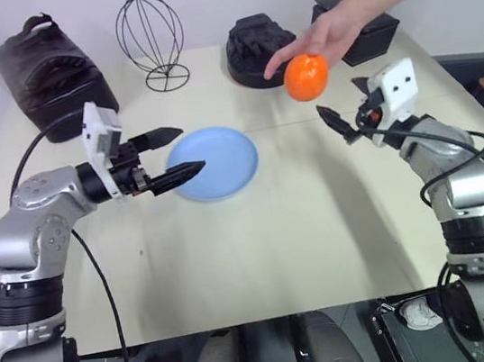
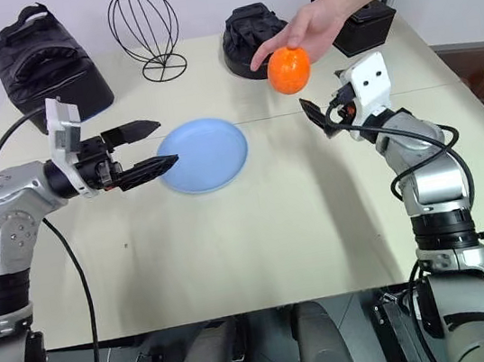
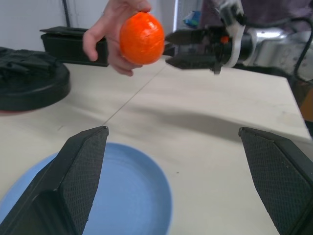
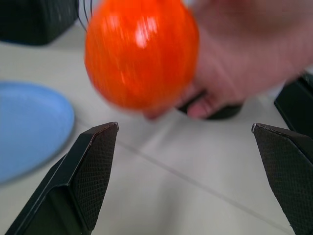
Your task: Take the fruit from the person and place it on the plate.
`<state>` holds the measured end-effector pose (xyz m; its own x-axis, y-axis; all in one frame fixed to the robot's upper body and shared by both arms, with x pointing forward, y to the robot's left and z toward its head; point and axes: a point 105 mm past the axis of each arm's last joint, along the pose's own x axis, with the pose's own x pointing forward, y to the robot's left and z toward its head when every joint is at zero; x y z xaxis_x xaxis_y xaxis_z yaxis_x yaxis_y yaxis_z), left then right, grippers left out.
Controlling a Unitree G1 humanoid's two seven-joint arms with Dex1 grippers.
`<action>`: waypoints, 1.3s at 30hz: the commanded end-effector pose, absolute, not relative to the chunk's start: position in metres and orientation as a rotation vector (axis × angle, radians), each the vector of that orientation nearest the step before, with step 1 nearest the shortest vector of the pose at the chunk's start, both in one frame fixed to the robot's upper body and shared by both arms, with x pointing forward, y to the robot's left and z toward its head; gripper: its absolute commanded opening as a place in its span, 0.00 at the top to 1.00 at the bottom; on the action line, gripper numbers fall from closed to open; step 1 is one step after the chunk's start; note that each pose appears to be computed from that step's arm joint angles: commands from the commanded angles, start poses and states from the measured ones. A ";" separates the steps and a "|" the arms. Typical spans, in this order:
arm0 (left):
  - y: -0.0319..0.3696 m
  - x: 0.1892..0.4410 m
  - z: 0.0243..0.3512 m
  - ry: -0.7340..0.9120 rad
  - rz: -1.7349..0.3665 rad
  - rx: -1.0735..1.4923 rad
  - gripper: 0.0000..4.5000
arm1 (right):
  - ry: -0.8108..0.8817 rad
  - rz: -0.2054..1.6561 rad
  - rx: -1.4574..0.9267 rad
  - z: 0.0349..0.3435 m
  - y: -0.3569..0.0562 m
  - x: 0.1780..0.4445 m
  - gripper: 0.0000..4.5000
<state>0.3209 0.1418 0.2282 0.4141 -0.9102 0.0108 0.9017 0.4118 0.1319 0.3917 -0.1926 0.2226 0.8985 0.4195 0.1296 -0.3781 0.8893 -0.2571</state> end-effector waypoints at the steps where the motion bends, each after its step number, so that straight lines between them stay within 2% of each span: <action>1: 0.137 0.318 0.239 -0.138 -1.145 0.149 0.01 | -0.268 0.421 -0.149 0.251 -0.191 0.396 0.00; 7: 0.139 0.315 0.235 -0.128 -1.119 0.162 0.01 | -0.274 0.488 -0.071 0.260 -0.177 0.403 0.00; 11: 0.142 0.313 0.234 -0.128 -1.096 0.160 0.01 | -0.252 0.576 -0.067 0.257 -0.163 0.399 0.00; 21: 0.142 0.312 0.230 -0.126 -1.073 0.159 0.01 | -0.255 0.557 -0.048 0.258 -0.154 0.413 0.00; 22: 0.143 0.312 0.230 -0.125 -1.071 0.160 0.00 | -0.259 0.558 -0.049 0.259 -0.154 0.414 0.13; 24: 0.143 0.312 0.229 -0.125 -1.068 0.161 0.00 | -0.263 0.564 -0.054 0.259 -0.154 0.413 0.24; 29: 0.145 0.311 0.227 -0.121 -1.059 0.162 0.00 | -0.255 0.606 -0.055 0.258 -0.147 0.410 0.25; 32: 0.149 0.312 0.226 -0.116 -1.043 0.162 0.00 | -0.216 0.692 -0.049 0.251 -0.129 0.404 0.25; 36: 0.163 0.313 0.214 -0.067 -0.987 0.180 0.00 | -0.109 0.848 -0.022 0.220 -0.084 0.391 0.25; 39: 0.172 0.311 0.206 -0.033 -0.951 0.185 0.00 | -0.081 0.884 -0.002 0.205 -0.061 0.389 0.25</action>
